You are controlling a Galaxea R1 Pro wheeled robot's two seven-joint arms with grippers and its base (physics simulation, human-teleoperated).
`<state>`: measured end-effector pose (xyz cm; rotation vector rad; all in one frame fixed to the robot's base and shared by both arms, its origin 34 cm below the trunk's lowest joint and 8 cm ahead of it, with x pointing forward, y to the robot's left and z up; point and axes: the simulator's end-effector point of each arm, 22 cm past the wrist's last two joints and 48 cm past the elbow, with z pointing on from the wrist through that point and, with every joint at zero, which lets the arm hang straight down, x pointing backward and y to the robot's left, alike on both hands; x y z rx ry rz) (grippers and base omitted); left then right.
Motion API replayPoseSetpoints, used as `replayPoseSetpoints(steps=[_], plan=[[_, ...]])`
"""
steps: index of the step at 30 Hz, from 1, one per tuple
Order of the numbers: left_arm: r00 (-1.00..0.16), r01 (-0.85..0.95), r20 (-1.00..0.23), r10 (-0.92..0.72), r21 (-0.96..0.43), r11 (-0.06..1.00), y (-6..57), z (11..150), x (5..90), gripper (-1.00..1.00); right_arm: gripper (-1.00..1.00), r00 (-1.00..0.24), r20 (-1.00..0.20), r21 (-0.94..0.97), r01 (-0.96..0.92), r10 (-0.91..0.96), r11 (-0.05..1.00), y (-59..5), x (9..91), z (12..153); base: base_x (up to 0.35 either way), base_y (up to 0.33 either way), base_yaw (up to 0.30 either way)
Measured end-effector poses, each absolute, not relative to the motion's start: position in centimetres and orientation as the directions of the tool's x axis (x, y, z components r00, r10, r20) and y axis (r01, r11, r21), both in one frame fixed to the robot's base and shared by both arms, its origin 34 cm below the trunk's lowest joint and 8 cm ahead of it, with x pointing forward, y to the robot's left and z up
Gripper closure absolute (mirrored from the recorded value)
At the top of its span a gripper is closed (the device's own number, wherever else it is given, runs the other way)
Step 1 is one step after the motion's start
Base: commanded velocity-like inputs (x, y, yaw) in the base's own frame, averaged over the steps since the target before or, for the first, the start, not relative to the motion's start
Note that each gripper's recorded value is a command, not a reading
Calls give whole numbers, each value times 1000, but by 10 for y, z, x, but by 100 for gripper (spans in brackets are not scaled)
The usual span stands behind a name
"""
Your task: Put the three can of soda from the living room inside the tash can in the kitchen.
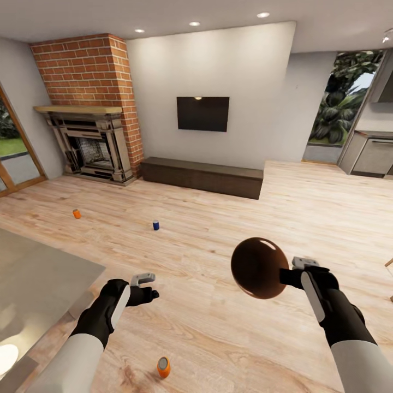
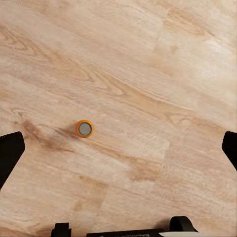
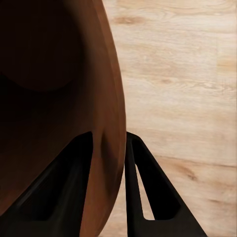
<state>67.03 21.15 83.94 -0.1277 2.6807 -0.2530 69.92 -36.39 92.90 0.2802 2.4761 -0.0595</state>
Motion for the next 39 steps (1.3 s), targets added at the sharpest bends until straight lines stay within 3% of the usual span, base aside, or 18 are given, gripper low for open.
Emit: replayPoseSetpoints(steps=[39], plan=[[-894,-49,-428,-134,-203,978,211,834,677,-100,100,-784,-603,13,176,148,984,-348,705,919,0,0,0]])
